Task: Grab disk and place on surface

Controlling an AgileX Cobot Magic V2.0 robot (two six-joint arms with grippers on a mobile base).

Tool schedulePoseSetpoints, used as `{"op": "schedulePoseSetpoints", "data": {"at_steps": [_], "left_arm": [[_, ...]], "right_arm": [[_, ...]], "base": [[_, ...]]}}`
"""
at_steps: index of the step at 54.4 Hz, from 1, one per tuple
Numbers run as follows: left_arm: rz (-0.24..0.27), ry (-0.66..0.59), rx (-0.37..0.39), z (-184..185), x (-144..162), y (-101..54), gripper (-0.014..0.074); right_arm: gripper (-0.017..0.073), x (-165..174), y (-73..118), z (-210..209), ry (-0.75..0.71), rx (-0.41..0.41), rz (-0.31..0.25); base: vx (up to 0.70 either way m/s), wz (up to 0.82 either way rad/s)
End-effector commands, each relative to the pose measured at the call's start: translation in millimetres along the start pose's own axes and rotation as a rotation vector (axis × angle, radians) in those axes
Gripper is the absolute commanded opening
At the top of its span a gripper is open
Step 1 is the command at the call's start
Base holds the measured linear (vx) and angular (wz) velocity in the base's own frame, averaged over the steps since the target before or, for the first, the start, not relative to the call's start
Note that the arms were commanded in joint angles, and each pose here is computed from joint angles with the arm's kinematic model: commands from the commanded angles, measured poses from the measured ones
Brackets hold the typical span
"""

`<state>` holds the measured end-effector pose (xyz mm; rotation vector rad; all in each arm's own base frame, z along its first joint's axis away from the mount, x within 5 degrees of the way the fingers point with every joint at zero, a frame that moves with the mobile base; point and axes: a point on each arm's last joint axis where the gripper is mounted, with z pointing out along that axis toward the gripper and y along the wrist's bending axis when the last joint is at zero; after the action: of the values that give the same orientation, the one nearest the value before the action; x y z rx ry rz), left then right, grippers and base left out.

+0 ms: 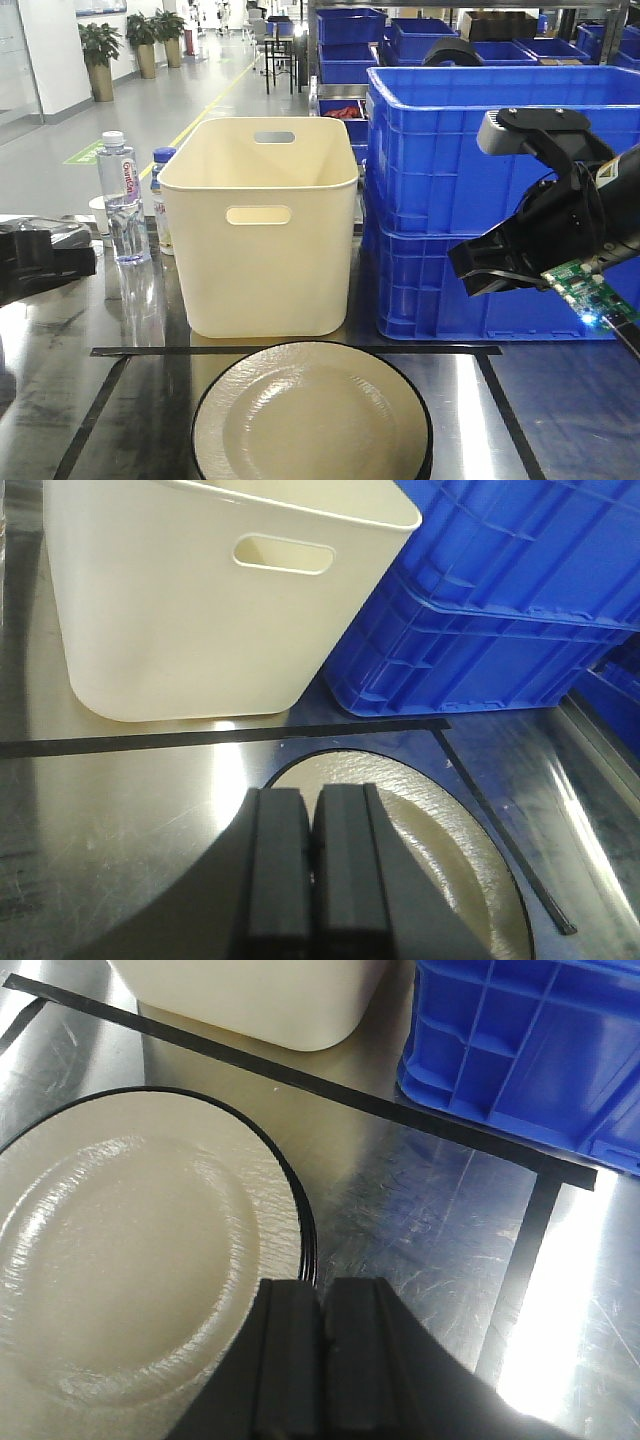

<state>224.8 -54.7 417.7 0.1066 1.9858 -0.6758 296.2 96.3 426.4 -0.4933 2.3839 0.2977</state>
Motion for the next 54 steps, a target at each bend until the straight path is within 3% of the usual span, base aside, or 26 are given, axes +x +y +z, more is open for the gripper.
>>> {"op": "schedulePoseSetpoints", "data": {"at_steps": [1, 14, 23, 29, 36, 41, 51, 54], "left_arm": [[-0.005, -0.095, 0.011, -9.3, -12.9, -6.8, 0.0043], [-0.005, -0.095, 0.011, -9.3, -12.9, -6.8, 0.004], [0.025, -0.089, -0.011, -9.5, -11.6, -4.8, 0.004], [0.115, -0.109, -0.102, -17.2, -6.4, -0.7, 0.004], [0.143, -0.21, -0.248, -36.1, 11.1, 7.5, 0.004], [0.209, -0.287, -0.339, -47.6, 37.6, 19.3, 0.004], [0.386, -0.458, -0.36, -66.9, 100.1, 31.8, 0.004], [0.416, -0.498, -0.349, -71.2, 117.3, 34.0, 0.004]], "right_arm": [[-0.001, -9.4, 2.4, -24.0, -0.129, 0.008, -0.002], [-0.001, -9.4, 2.4, -24.0, -0.129, 0.008, -0.002], [-0.001, -9.4, 2.4, -24.0, -0.129, 0.008, -0.002], [-0.001, -9.4, 2.4, -24.0, -0.129, 0.008, -0.002], [-0.001, -9.4, 2.4, -24.0, -0.129, 0.008, -0.002], [-0.0011, -9.4, 2.4, -24.0, -0.129, 0.008, -0.002], [-0.0011, -9.4, 2.4, -24.0, -0.129, 0.008, -0.002], [-0.0011, -9.4, 2.4, -24.0, -0.129, 0.008, -0.002]], "base": [[0.0, 0.0], [0.0, 0.0], [0.0, 0.0], [0.0, 0.0], [0.0, 0.0], [0.0, 0.0], [0.0, 0.0], [0.0, 0.0]]}}
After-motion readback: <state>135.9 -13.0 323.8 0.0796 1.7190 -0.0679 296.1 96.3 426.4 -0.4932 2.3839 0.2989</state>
